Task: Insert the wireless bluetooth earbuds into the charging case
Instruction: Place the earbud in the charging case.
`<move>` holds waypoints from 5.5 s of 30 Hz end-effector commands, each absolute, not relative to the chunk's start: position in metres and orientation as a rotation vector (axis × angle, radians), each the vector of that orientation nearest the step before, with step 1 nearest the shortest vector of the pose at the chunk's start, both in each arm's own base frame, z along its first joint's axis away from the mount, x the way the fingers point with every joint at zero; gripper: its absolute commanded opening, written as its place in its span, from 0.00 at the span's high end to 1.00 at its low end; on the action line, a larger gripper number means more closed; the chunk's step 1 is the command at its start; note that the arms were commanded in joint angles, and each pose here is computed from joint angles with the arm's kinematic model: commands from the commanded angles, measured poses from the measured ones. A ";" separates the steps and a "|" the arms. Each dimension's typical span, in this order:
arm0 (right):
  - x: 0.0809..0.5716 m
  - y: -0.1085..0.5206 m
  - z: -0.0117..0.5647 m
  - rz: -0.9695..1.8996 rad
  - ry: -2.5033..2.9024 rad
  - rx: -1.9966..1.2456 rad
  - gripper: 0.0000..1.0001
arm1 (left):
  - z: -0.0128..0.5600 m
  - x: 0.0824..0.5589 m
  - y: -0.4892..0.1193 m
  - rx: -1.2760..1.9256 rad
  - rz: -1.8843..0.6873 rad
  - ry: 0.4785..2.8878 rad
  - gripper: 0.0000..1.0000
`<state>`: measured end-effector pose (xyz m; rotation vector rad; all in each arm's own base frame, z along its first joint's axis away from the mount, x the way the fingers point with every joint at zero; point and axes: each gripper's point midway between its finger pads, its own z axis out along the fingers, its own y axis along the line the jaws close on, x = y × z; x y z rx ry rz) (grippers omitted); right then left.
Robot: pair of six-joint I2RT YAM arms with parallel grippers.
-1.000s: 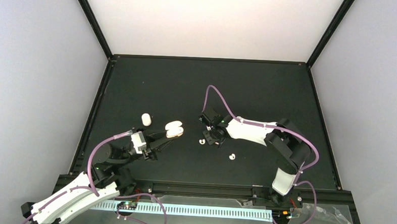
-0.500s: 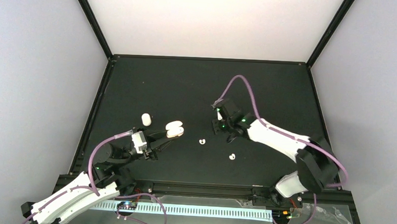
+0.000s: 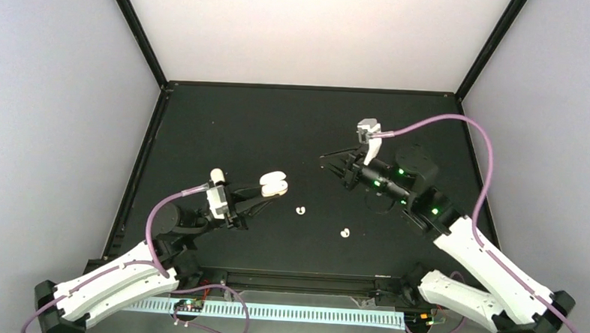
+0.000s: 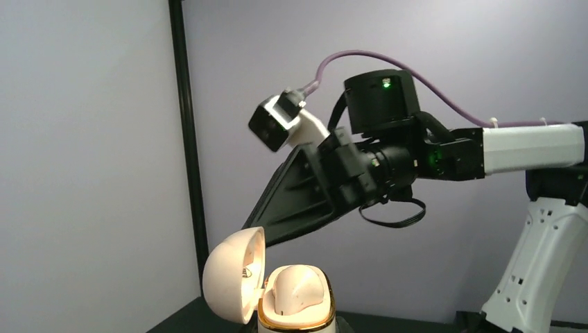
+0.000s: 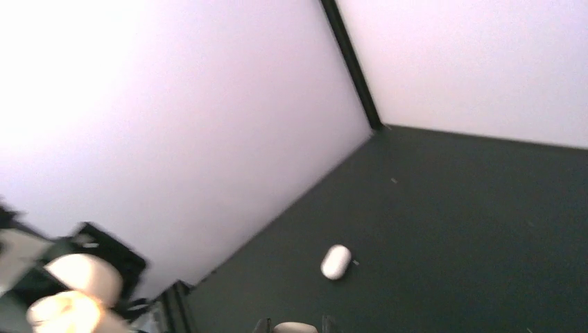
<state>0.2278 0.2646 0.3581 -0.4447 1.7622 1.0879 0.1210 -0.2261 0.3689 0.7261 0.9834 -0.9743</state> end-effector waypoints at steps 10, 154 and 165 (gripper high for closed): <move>0.153 0.238 0.461 1.284 1.321 -0.602 0.91 | 0.416 0.112 -0.258 0.746 -1.133 0.729 0.98; 0.227 0.247 0.445 1.336 1.552 -0.146 0.87 | 0.416 0.186 -0.298 0.511 -0.694 0.869 0.99; 0.227 0.251 0.442 1.352 1.557 -0.159 0.87 | 0.415 0.188 -0.300 0.509 -0.692 0.885 0.98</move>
